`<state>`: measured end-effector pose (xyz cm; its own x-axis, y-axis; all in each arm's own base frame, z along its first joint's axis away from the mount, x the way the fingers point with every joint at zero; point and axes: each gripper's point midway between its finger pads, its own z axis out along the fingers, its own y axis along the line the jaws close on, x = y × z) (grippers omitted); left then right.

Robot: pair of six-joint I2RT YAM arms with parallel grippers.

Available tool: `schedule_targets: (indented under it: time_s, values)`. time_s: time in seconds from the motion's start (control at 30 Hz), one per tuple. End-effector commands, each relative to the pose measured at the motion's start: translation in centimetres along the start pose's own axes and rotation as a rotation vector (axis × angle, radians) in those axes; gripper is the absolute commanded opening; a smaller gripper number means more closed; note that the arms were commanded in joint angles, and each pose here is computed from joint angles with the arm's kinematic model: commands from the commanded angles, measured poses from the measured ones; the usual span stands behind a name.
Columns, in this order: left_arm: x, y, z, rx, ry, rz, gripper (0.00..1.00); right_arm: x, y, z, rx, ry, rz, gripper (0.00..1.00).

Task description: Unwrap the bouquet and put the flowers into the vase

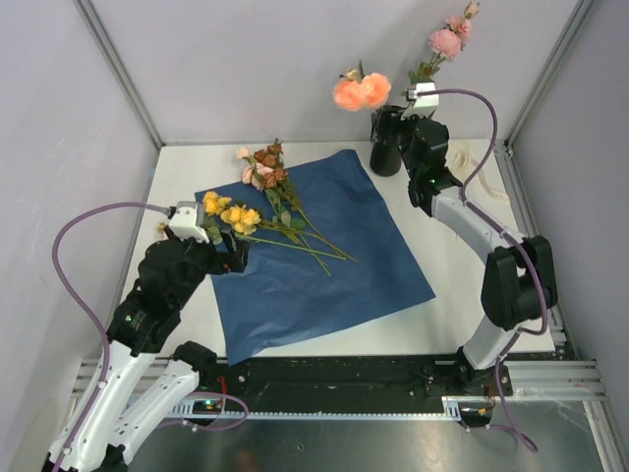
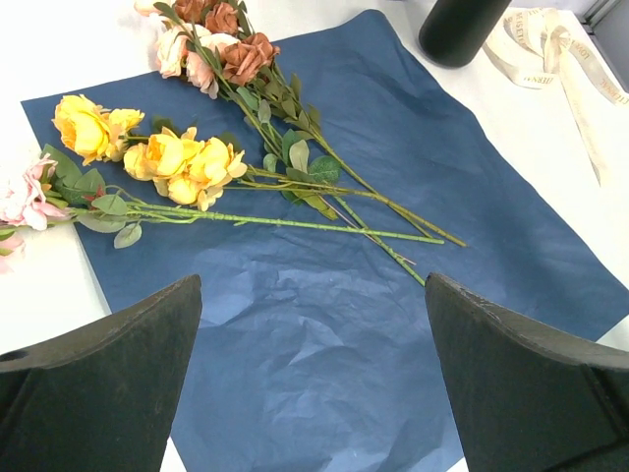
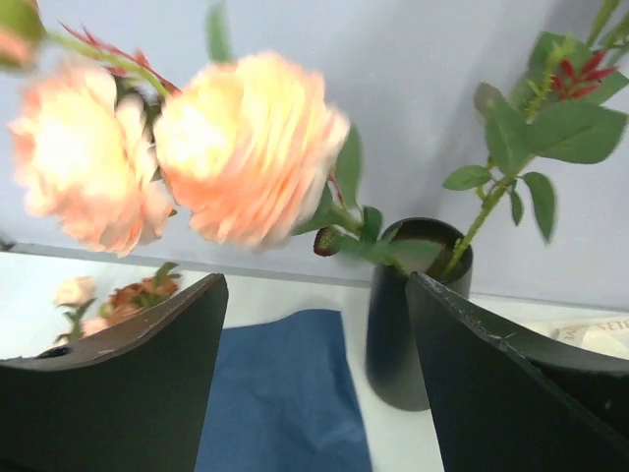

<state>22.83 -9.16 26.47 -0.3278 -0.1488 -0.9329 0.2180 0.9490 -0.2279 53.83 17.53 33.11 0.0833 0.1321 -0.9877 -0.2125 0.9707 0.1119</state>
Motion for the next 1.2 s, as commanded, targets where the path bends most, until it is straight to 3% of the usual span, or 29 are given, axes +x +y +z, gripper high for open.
schedule_targets:
  time_s: [0.0, 0.4, 0.6, 0.73, 1.03, 1.17]
  values:
    - [-0.2, 0.2, 0.1, -0.011, -0.009, 0.018, 1.0, -1.4, 1.4, -3.0, -0.029, 0.033, 0.053, 0.8]
    - [-0.2, 1.3, 0.3, -0.074, -0.014, 0.012, 1.0, 0.4, 5.0, -10.4, -0.061, 0.256, 0.136, 0.8]
    - [-0.1, 2.4, 0.3, -0.138, -0.016, 0.016, 1.0, 4.7, 8.0, -14.1, -0.161, 0.436, 0.154, 0.78]
    - [-0.2, 3.2, 0.2, -0.184, -0.029, -0.012, 1.0, 8.4, 11.9, -15.8, -0.304, 0.499, 0.151, 0.74]
    - [1.2, 1.1, 1.2, -0.099, 0.047, -0.095, 1.0, 16.0, 21.2, -17.5, -0.674, 0.566, 0.095, 0.51]
    - [1.8, 0.7, 1.3, -0.072, 0.072, -0.1, 0.99, 18.5, 22.5, -16.7, -0.723, 0.577, 0.096, 0.55]
